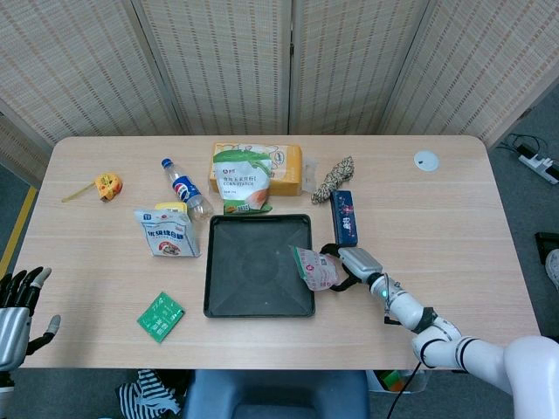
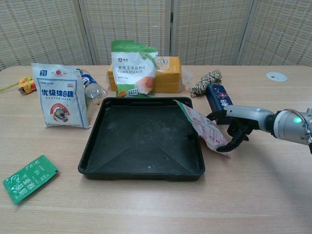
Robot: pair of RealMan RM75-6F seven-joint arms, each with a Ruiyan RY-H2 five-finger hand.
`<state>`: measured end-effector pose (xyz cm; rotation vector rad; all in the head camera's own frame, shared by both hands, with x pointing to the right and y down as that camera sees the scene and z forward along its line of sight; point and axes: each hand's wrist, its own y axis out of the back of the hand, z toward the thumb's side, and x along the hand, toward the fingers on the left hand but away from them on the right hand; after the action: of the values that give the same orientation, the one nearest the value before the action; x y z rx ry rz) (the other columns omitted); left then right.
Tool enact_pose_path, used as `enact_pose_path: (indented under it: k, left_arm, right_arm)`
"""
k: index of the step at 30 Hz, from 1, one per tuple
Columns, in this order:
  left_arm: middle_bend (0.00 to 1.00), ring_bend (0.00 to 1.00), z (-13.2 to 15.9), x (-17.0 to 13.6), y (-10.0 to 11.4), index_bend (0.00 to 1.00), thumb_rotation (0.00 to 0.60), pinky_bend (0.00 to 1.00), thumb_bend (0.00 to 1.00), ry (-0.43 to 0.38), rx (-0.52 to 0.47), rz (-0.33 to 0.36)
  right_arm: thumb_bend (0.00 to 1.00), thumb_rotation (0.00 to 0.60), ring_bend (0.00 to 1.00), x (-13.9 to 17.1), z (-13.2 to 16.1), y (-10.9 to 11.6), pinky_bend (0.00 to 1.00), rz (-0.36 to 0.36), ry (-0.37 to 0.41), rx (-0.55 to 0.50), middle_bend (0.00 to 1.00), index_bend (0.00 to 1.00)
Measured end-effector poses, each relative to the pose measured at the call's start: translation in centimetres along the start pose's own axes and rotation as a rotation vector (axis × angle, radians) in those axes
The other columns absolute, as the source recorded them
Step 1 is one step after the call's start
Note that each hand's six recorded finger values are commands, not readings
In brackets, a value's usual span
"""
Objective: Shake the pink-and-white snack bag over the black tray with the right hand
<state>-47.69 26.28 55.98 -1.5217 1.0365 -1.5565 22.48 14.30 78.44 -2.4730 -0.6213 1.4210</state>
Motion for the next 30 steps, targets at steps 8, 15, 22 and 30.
enact_pose_path:
  k: [8, 15, 22, 30]
  left_arm:
    - [0.11, 0.09, -0.1, -0.2, 0.0, 0.11, 0.600, 0.01, 0.42, 0.002, -0.003, 0.002]
    - [0.11, 0.09, -0.2, -0.2, 0.0, 0.11, 0.600, 0.01, 0.42, 0.003, -0.004, 0.000]
    - [0.11, 0.09, 0.1, 0.0, 0.0, 0.11, 0.600, 0.01, 0.42, -0.007, -0.007, 0.001]
    - [0.11, 0.10, 0.2, 0.0, 0.1, 0.11, 0.600, 0.01, 0.42, -0.009, -0.010, 0.001]
  right_arm:
    - [0.35, 0.600, 1.00, -0.7, -0.1, 0.1, 0.85, -0.057, 0.009, 0.007, 0.51, 0.70]
    - [0.47, 0.600, 1.00, -0.5, -0.2, 1.0, 0.88, -0.151, 0.038, -0.017, 0.62, 0.83]
    - [0.50, 0.600, 1.00, 0.3, 0.2, 2.4, 0.89, -0.245, 0.091, -0.030, 0.66, 0.87]
    - [0.52, 0.600, 1.00, 0.8, 1.9, 4.2, 0.89, -0.332, 0.131, 0.089, 0.67, 0.89]
